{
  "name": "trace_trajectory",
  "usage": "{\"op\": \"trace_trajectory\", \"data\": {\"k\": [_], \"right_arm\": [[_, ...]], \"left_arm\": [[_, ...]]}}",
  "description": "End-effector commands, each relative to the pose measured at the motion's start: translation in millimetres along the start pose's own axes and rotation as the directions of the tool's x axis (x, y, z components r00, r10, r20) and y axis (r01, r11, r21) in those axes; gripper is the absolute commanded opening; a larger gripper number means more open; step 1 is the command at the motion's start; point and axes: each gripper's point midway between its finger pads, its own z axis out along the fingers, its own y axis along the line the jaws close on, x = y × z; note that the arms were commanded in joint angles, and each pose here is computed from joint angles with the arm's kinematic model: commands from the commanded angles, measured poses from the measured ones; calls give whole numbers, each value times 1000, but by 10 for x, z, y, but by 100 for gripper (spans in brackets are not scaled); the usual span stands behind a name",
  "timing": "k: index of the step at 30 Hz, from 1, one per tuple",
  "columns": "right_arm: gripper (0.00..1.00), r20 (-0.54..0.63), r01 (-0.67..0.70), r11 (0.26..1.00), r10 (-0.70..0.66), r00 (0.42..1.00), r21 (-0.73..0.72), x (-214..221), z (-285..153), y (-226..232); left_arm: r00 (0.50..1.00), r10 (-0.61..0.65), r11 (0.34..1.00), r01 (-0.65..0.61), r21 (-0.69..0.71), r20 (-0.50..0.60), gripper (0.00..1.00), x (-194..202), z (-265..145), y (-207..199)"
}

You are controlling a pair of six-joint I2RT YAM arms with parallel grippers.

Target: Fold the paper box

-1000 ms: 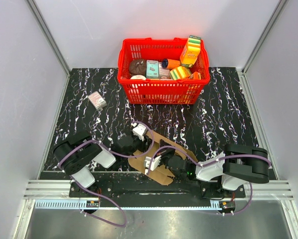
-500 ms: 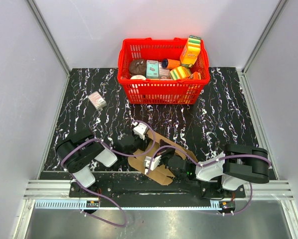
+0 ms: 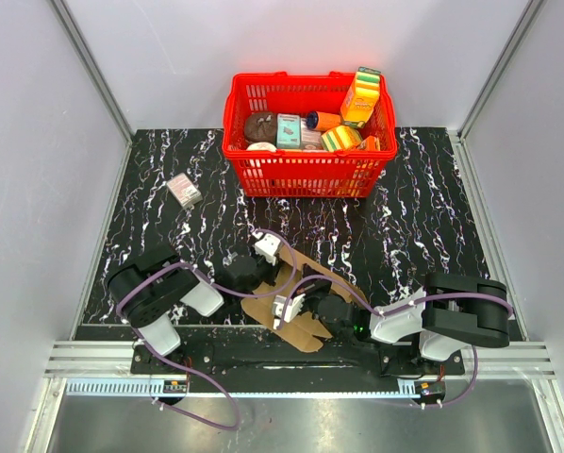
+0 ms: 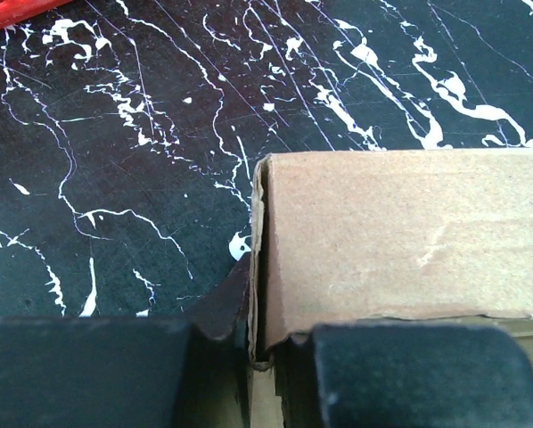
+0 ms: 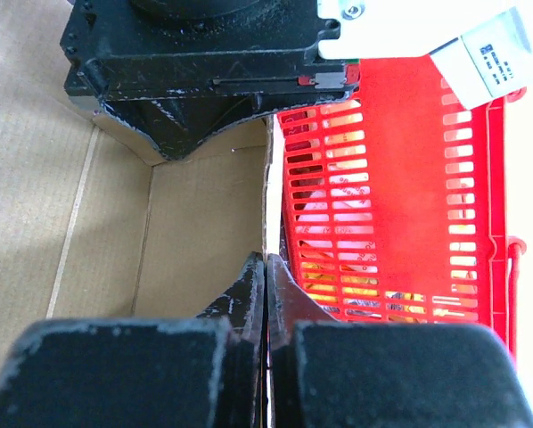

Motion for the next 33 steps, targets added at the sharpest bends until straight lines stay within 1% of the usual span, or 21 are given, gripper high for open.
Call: {"op": "trace_trajectory", "data": {"k": [1,2,5,7,8,10,11,14,20,25,30,33], "right_arm": [[0,40,-25,997,28,999,-71,-98,-19,194],[0,40,-25,997,28,999,-71,-101,-17,192],[1,41,-27,997,30,999,-70,-104,-20,194],[4,45,-31,997,34,998,-68,-115,-18,186],[9,47,-34,997,37,998,-70,-119,-21,192],[15,55,-44,997,48,997,-68,-143,-20,185],[20,57,-50,996,54,997,-67,-151,-22,183],[25,63,-54,996,59,996,-70,-166,-20,184],[28,89,-93,994,98,991,-62,-248,-18,128],[35,122,-128,989,136,983,-68,-337,-23,82],[38,123,-117,988,129,984,-104,-329,-38,164],[41,116,-109,986,123,986,-124,-308,-45,223]], "left_arm": [[995,-27,1000,27,-2,93,7,-300,113,-50],[995,-25,1000,25,-2,93,1,-307,120,-55],[995,-21,1000,21,1,93,0,-315,129,-73],[995,-18,1000,17,4,94,0,-325,136,-90],[996,-17,1000,16,5,92,0,-321,138,-100],[996,-15,1000,14,4,91,0,-314,135,-101],[996,-13,1000,12,6,91,0,-313,134,-107],[996,-11,1000,10,4,89,0,-312,136,-107],[996,-8,1000,7,4,85,0,-292,130,-109],[996,-9,1000,9,5,85,0,-292,129,-113],[996,-9,1000,8,9,84,0,-290,128,-125],[996,-10,1000,9,12,85,3,-296,131,-136]]}}
